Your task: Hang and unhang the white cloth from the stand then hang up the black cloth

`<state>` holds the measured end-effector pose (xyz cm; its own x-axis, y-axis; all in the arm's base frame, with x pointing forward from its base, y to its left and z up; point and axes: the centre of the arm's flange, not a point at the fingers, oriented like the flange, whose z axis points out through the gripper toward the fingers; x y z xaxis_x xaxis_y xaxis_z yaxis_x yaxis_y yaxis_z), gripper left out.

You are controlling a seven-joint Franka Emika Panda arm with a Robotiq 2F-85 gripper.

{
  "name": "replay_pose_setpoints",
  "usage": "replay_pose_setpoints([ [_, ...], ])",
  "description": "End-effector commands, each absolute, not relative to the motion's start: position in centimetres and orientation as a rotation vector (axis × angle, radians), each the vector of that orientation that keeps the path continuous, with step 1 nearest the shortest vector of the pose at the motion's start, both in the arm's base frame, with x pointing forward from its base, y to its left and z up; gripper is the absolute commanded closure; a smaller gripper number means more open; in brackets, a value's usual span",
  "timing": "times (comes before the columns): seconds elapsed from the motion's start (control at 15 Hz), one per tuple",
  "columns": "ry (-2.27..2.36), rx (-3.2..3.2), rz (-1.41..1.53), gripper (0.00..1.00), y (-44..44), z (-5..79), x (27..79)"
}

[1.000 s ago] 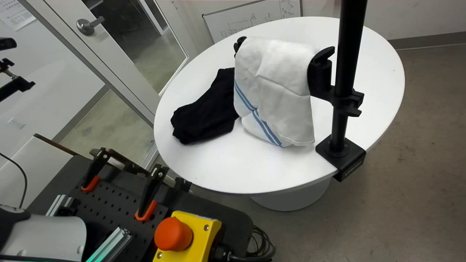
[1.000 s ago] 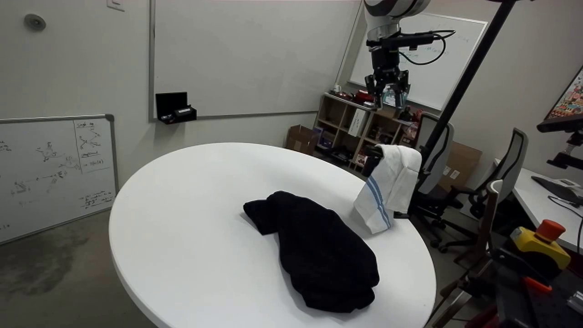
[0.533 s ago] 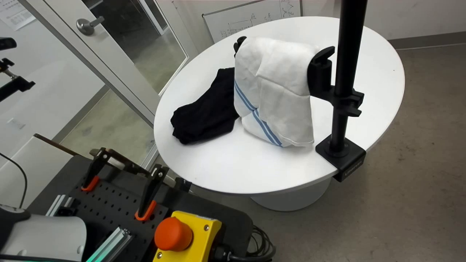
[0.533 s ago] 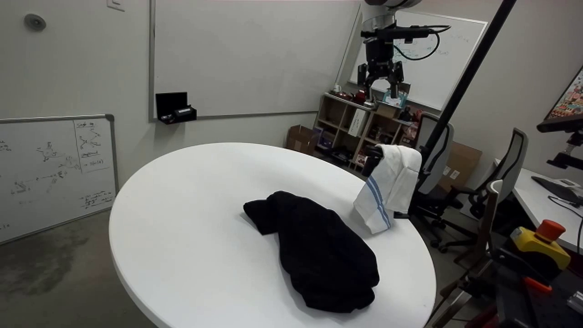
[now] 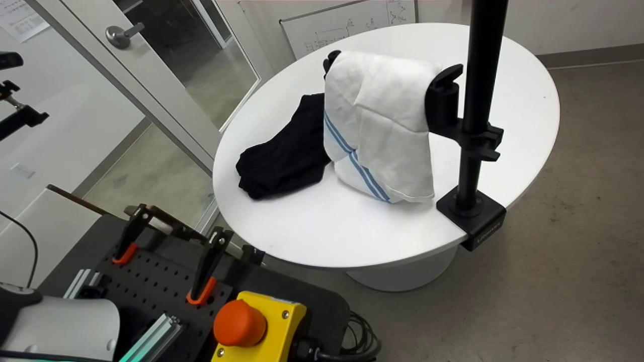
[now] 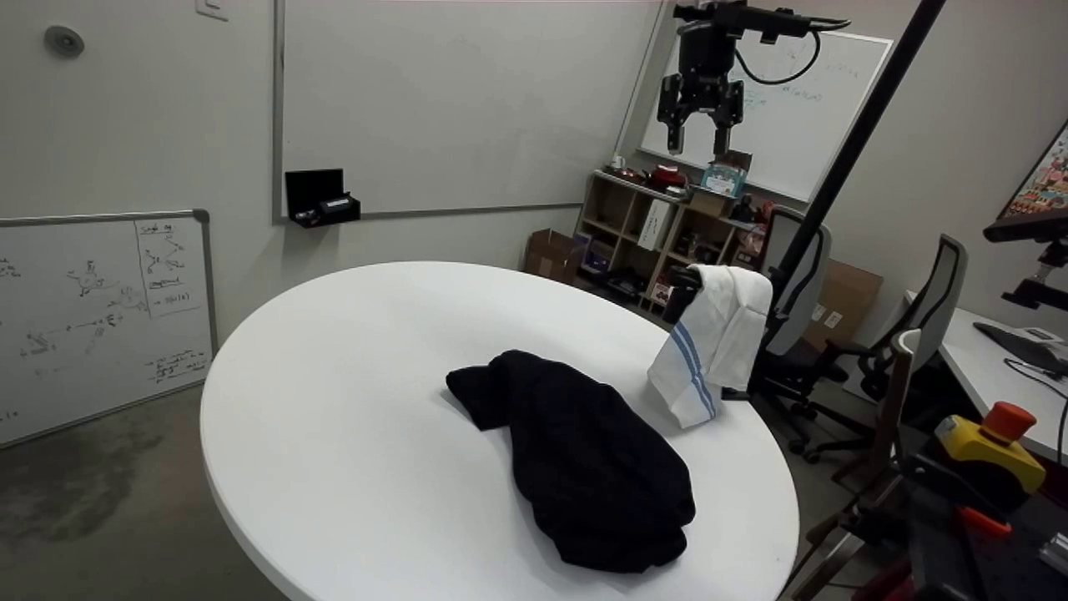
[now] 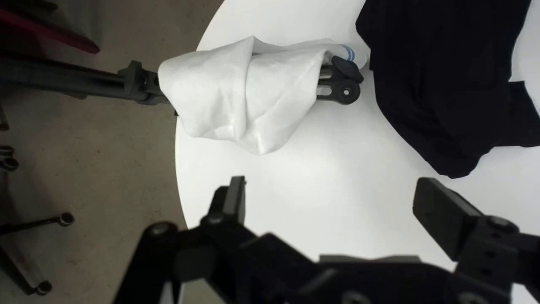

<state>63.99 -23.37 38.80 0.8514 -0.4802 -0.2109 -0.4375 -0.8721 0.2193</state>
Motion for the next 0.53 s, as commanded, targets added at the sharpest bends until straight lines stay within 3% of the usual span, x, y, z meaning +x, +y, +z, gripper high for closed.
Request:
replay_pose_setpoints([
  [0.0, -0.61, 2.913, -0.408, 0.0, -21.0, 38.5, 57.8],
  [0.07, -0.685, 2.883, -0.41, 0.0, -22.9, 38.7, 62.4],
  [0.47, -0.643, 2.904, -0.443, 0.0, -21.4, 38.3, 60.3],
])
